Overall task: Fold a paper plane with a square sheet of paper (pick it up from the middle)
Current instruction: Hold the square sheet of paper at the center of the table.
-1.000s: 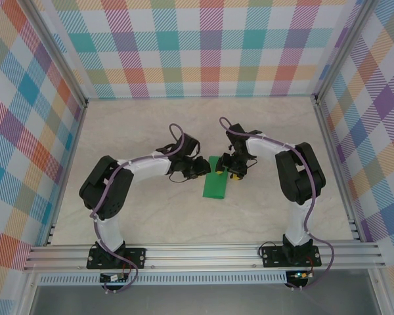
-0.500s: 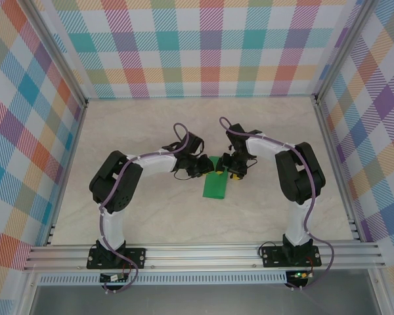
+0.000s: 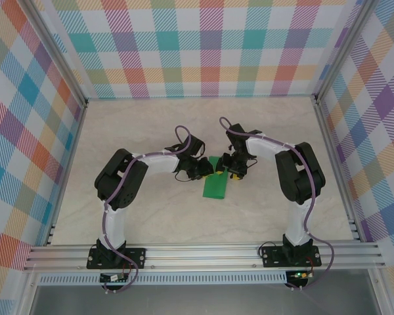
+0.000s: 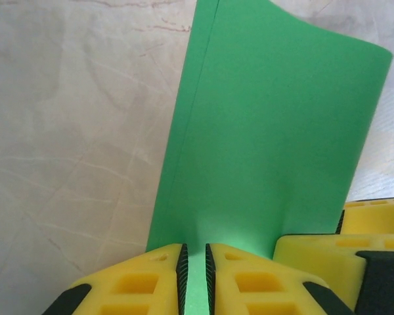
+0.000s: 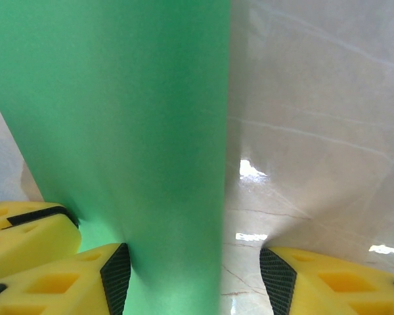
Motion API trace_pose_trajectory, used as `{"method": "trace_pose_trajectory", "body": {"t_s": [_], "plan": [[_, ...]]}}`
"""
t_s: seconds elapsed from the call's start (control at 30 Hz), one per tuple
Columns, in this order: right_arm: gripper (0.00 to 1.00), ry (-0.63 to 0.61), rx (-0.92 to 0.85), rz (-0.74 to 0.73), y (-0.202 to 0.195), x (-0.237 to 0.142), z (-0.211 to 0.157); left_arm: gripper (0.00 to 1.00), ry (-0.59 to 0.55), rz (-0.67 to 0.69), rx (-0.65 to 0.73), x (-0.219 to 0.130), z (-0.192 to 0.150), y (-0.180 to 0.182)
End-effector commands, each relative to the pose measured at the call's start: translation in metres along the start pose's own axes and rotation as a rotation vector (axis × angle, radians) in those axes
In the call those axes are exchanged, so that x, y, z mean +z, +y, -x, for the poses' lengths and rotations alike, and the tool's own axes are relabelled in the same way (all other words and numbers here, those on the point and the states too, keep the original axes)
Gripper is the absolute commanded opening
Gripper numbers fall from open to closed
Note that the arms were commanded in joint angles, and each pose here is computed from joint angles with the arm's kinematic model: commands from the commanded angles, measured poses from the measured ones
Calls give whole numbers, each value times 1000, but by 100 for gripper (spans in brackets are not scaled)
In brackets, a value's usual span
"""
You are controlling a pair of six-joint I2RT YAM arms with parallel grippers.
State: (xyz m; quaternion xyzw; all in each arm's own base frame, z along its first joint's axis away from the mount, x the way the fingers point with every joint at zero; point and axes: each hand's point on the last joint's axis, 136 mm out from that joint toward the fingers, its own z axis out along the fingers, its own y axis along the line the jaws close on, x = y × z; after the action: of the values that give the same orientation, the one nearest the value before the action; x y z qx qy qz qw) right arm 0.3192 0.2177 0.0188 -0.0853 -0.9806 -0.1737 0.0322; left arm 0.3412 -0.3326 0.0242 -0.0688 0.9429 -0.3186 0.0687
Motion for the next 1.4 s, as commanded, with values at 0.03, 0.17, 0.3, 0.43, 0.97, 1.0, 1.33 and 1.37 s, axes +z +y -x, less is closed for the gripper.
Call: {"method": "trace_pose_trajectory", "body": {"t_s": [0.03, 0.17, 0.3, 0.43, 0.97, 1.0, 1.33, 1.37], "plan": [[60, 47, 4, -115, -32, 34, -9, 18, -6, 56, -9, 4, 1, 21], [60, 44, 4, -113, -32, 33, -8, 18, -1, 67, -11, 7, -1, 26], [61, 41, -7, -101, -26, 29, -5, 17, 2, 90, -10, 7, -4, 32], [62, 27, -21, -62, -15, 20, -2, 16, 3, 96, -12, 8, -5, 35], [32, -131, -29, 374, 37, -59, 6, 16, 8, 114, -5, 8, -7, 40], [26, -127, -27, 395, 39, -58, 4, 16, 8, 115, -6, 8, -7, 41], [6, -67, -2, 475, 33, -32, -6, 16, 12, 120, -2, 7, -7, 41], [7, -58, -7, 497, 35, -31, -8, 16, 12, 120, -1, 7, -8, 41]]}}
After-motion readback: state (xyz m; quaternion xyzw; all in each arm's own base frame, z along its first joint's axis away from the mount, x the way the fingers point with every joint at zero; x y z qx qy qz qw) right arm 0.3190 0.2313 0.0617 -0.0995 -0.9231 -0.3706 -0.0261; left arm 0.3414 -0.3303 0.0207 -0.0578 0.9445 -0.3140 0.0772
